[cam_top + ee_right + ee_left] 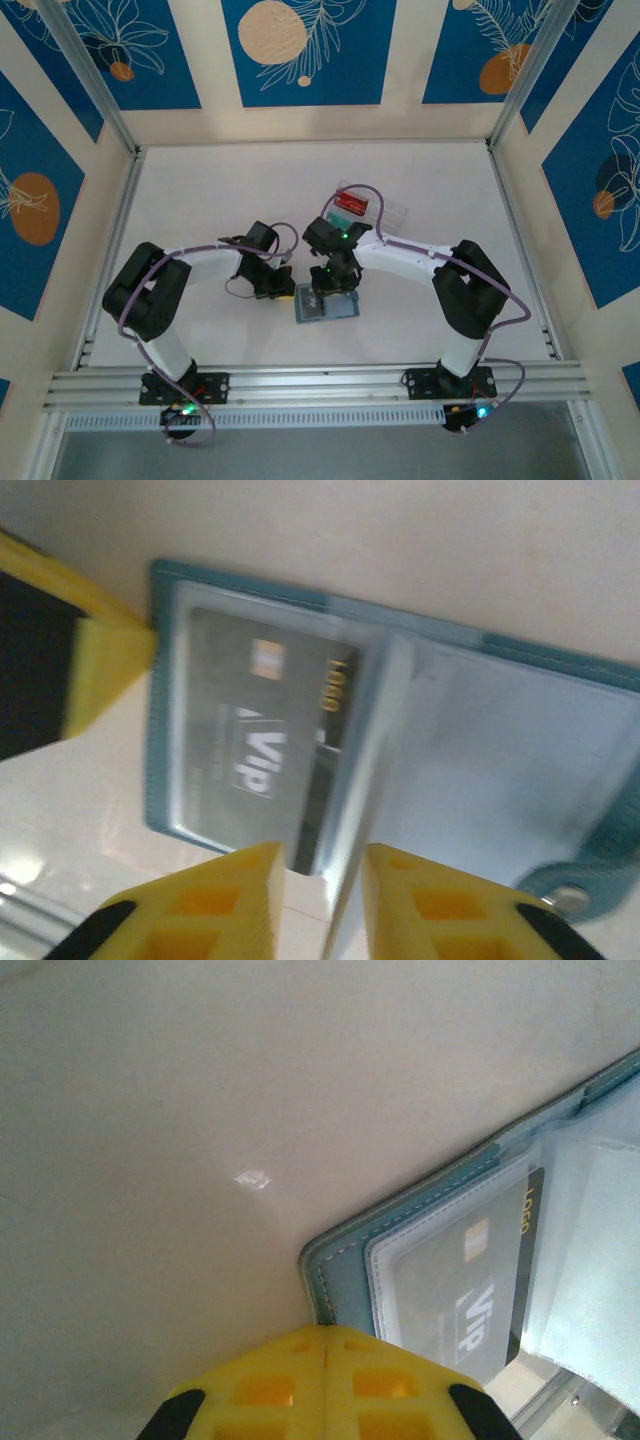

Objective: Put the credit cards into the card holder
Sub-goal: Flip over the card slot in the card holder.

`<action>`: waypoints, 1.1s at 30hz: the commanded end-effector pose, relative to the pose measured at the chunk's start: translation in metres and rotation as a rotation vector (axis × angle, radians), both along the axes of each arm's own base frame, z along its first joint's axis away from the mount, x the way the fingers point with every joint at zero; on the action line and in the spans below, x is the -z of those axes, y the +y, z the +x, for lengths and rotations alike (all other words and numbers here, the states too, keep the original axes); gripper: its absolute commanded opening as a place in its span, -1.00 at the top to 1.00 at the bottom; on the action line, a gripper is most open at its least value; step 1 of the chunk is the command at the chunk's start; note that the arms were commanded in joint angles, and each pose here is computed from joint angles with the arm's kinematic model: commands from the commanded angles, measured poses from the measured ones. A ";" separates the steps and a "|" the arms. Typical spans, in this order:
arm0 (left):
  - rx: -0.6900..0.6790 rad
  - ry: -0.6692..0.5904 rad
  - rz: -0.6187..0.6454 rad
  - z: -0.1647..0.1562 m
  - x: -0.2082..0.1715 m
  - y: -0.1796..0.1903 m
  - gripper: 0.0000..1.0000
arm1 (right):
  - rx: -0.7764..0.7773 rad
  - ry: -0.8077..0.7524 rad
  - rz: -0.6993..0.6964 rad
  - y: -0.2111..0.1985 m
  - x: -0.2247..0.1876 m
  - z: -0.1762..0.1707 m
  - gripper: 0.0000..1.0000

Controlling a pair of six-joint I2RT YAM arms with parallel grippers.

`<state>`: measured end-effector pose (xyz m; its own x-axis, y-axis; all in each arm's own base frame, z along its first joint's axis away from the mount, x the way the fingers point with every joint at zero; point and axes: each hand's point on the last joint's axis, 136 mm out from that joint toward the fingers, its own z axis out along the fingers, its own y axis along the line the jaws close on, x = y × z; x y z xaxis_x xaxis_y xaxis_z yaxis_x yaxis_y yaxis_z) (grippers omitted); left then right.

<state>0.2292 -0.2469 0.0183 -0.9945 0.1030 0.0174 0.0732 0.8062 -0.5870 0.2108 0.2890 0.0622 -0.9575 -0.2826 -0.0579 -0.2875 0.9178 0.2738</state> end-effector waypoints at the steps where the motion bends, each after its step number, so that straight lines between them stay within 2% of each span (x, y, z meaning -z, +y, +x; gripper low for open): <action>1: -0.020 0.036 -0.022 -0.003 0.004 -0.001 0.91 | -0.011 0.041 0.164 0.024 -0.013 -0.004 0.33; 7: -0.065 0.057 -0.095 0.002 -0.005 -0.005 0.91 | 0.016 0.088 0.243 0.030 0.001 -0.002 0.29; 11: -0.083 0.054 -0.113 0.005 -0.011 -0.004 0.90 | 0.037 0.107 0.230 0.024 0.014 0.000 0.29; 26: -0.111 0.046 -0.125 0.011 -0.021 0.003 0.89 | 0.085 0.079 -0.048 -0.016 0.052 0.002 0.30; 33: -0.097 0.019 -0.121 0.013 -0.032 0.002 0.87 | 0.064 0.049 -0.108 -0.017 0.053 0.002 0.29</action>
<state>0.2411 -0.2458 0.0389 -0.9993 0.0035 0.0376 -0.0227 0.7388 -0.6736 0.2190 0.2903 0.0226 -0.9729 -0.2293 -0.0297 -0.2280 0.9295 0.2900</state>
